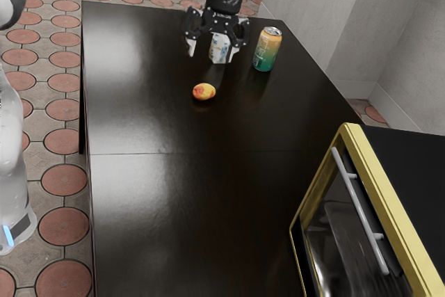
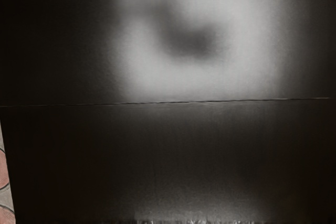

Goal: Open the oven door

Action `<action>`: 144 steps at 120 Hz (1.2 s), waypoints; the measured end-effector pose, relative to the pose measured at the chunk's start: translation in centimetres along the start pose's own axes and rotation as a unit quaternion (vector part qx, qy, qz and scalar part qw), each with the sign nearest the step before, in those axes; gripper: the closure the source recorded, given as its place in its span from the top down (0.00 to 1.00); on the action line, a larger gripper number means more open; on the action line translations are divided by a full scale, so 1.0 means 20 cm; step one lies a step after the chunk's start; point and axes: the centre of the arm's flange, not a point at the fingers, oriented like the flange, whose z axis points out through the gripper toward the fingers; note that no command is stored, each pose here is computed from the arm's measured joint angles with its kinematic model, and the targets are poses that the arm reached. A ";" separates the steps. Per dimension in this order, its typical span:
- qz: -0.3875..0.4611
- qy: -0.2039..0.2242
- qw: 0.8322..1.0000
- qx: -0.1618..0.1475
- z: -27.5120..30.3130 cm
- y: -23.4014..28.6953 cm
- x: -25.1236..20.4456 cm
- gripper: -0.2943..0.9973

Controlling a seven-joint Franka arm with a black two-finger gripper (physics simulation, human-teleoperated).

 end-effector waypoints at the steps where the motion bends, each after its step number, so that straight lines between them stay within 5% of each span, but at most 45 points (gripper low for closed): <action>1: -0.002 0.001 1.000 -0.002 0.00 0.02 -0.02 0.77; 36: -0.123 0.002 0.992 -0.041 -0.06 0.14 -0.23 0.77; 59: -0.059 0.023 0.997 -0.041 0.03 0.11 -0.73 0.77; 98: 0.041 0.020 0.993 -0.106 0.17 0.15 -1.30 0.77; 114: 0.073 0.031 0.990 -0.117 0.19 -0.08 -1.35 0.77; 144: 0.110 0.032 0.985 -0.130 0.19 -0.09 -1.40 0.77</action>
